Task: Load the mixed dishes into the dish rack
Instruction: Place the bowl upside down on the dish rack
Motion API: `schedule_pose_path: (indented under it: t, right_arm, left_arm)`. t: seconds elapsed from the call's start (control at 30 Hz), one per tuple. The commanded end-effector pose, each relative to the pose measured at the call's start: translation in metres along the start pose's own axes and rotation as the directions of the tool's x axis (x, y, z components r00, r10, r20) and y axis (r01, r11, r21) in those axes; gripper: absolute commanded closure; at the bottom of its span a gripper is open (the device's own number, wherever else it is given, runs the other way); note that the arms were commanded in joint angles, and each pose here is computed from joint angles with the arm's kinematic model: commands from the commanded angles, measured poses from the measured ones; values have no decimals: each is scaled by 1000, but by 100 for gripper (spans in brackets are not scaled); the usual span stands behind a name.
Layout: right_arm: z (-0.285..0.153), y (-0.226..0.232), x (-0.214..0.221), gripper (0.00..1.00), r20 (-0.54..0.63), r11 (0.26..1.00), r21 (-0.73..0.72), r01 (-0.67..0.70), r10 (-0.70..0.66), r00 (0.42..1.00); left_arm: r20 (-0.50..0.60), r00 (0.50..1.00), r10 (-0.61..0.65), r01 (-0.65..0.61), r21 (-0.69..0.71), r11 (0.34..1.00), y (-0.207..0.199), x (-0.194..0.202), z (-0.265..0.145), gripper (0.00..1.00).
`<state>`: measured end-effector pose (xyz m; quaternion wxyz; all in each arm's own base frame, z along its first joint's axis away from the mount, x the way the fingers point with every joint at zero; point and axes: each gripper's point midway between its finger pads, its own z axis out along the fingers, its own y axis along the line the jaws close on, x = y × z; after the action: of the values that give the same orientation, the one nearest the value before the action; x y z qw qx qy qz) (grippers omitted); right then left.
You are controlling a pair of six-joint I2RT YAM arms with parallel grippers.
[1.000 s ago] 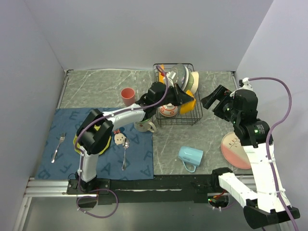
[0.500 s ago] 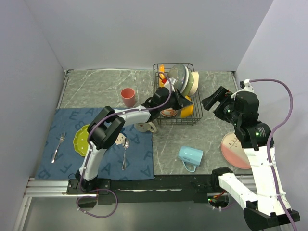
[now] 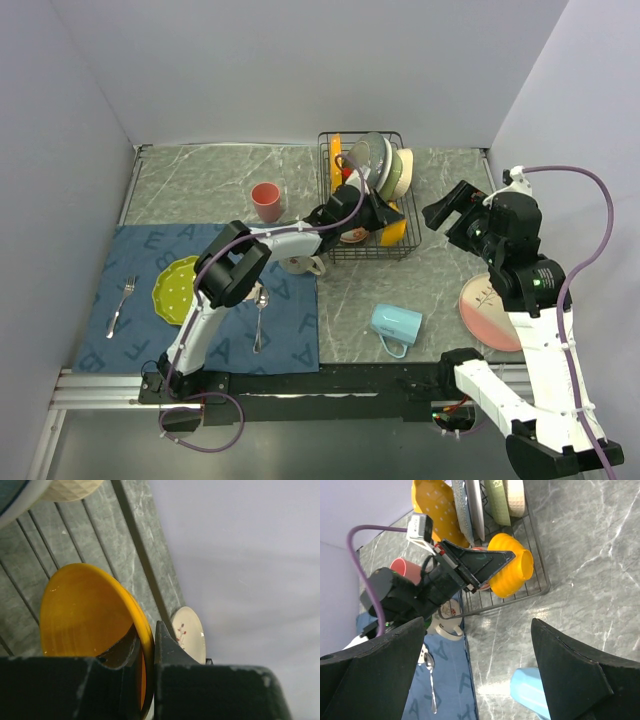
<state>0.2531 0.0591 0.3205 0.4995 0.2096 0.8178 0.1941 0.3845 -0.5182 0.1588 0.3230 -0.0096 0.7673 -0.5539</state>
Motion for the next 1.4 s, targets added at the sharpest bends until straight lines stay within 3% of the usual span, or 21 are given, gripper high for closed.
schedule_pose_path:
  t: [0.0,0.23,0.57,0.8,0.9,1.03,1.13,1.37]
  right_arm:
    - [-3,-3,-8,6,42,1000,13,11,-12,999]
    - [-2,-3,-6,6,38,1000,6,6,-6,999]
    - [0,-1,-4,7,33,1000,-8,0,0,999]
    - [2,0,-2,7,26,1000,-14,-3,3,1000]
    - [2,0,-2,7,26,1000,-14,-3,3,1000]
    - [3,0,-2,7,26,1000,-15,0,1,1000]
    - [4,-1,-1,7,24,1000,-12,-4,4,1000]
    - [5,-1,-1,7,25,1000,-13,-7,7,1000]
  left_arm:
    - [48,999,-8,5,70,998,-17,-11,9,99]
    - [59,998,-8,7,10,1000,3,-8,8,97]
    - [111,993,25,-11,-124,992,28,-13,-13,58]
    - [138,990,31,-10,-153,988,29,-17,-25,60]
    - [165,985,45,-17,-170,985,28,-24,-30,52]
    - [177,983,55,-23,-180,983,25,-28,-36,29]
    - [194,979,68,-27,-205,978,23,-31,-44,20]
    - [225,967,124,-50,-308,950,16,-42,-61,14]
